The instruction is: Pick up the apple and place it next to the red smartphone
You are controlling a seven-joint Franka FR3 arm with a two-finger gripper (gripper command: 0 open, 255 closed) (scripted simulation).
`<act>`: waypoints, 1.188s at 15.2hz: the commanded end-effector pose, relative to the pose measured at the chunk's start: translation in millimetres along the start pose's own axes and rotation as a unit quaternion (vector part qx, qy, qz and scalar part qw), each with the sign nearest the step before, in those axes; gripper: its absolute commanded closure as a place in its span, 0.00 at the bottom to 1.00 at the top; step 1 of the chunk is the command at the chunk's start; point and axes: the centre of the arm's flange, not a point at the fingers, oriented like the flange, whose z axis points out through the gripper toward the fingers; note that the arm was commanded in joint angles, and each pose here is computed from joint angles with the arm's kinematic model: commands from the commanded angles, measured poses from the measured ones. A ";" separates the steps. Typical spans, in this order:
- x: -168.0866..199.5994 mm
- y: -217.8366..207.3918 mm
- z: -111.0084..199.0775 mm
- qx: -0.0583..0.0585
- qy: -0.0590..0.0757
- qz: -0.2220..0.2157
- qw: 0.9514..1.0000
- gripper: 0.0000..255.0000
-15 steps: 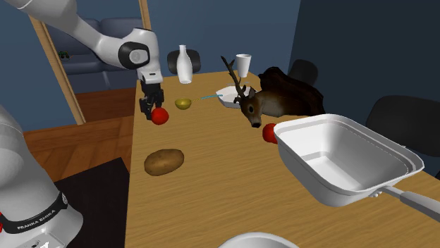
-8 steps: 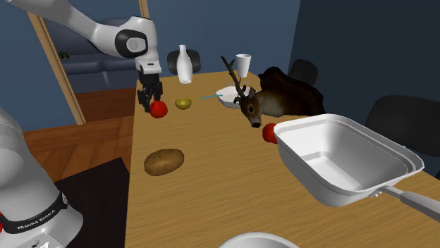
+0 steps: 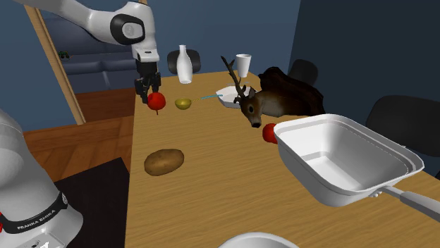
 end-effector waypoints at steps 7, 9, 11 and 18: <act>-2.3 1.0 -42.7 0.000 0.000 0.000 1.000 1.00; -2.9 1.4 -53.3 0.000 0.000 0.000 1.000 1.00; -3.5 1.9 -63.8 0.000 0.000 0.000 1.000 1.00; -5.5 3.5 -100.7 0.000 0.000 0.000 1.000 1.00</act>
